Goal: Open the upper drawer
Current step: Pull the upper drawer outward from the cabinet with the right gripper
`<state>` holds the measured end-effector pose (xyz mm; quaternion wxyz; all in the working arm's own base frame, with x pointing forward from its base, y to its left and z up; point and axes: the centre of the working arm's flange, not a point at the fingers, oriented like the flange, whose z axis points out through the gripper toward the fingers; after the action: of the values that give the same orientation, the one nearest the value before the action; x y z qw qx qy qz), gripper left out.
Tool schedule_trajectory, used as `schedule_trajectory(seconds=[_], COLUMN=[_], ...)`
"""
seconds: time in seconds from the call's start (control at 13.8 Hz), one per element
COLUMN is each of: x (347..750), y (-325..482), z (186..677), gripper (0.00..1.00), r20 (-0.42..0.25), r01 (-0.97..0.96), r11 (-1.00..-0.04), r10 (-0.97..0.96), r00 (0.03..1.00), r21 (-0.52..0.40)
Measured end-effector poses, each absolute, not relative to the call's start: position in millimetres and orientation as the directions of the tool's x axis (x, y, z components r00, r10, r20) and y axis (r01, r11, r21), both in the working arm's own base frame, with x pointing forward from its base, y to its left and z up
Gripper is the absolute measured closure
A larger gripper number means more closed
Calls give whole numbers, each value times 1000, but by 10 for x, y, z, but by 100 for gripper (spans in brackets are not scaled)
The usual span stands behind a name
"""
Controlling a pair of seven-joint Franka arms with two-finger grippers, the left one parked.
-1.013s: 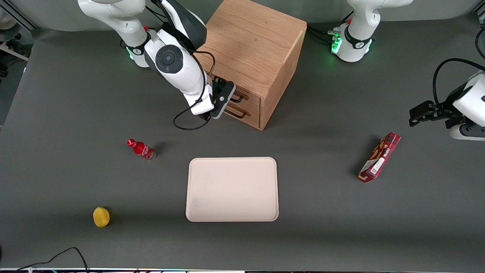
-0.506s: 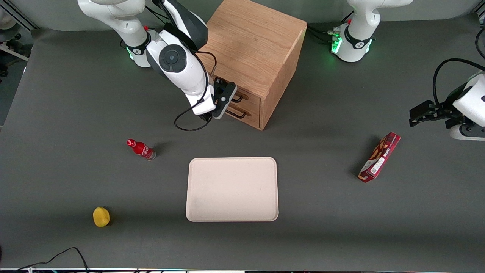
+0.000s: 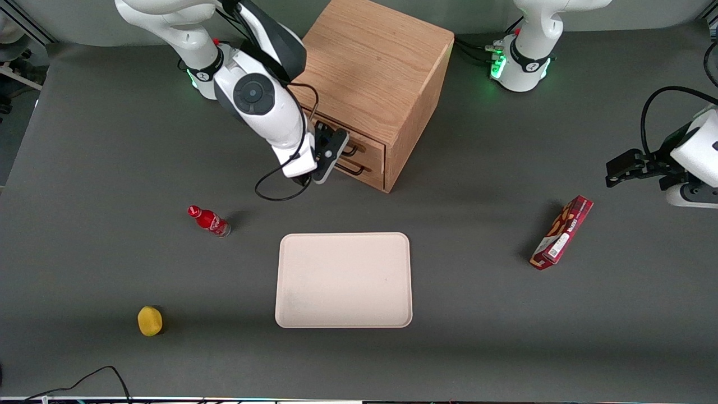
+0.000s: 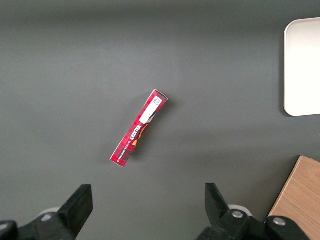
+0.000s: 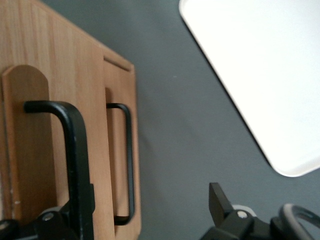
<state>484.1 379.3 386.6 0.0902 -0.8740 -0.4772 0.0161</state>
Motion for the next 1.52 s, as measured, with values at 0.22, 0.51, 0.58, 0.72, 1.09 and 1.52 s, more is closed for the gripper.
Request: schedule_trajectory(seconds=[0.22, 0.51, 0.58, 0.72, 1.09, 1.52], x=[5046, 5180, 5220, 5312, 5551, 5791], y=[3671, 3597, 3574, 3540, 3415, 3227], z=[3865, 3868, 3871, 3875, 3843, 3816], gripper=[0, 0, 0, 0, 0, 0], r20=[59, 54, 52, 41, 29, 40], r01=[820, 818, 818, 822, 821, 825], r11=[-548, -555, -556, -554, -553, -549], r10=[824, 822, 822, 825, 827, 829], r00=[563, 567, 568, 563, 562, 558], r21=[-165, -150, -145, -134, -141, -135])
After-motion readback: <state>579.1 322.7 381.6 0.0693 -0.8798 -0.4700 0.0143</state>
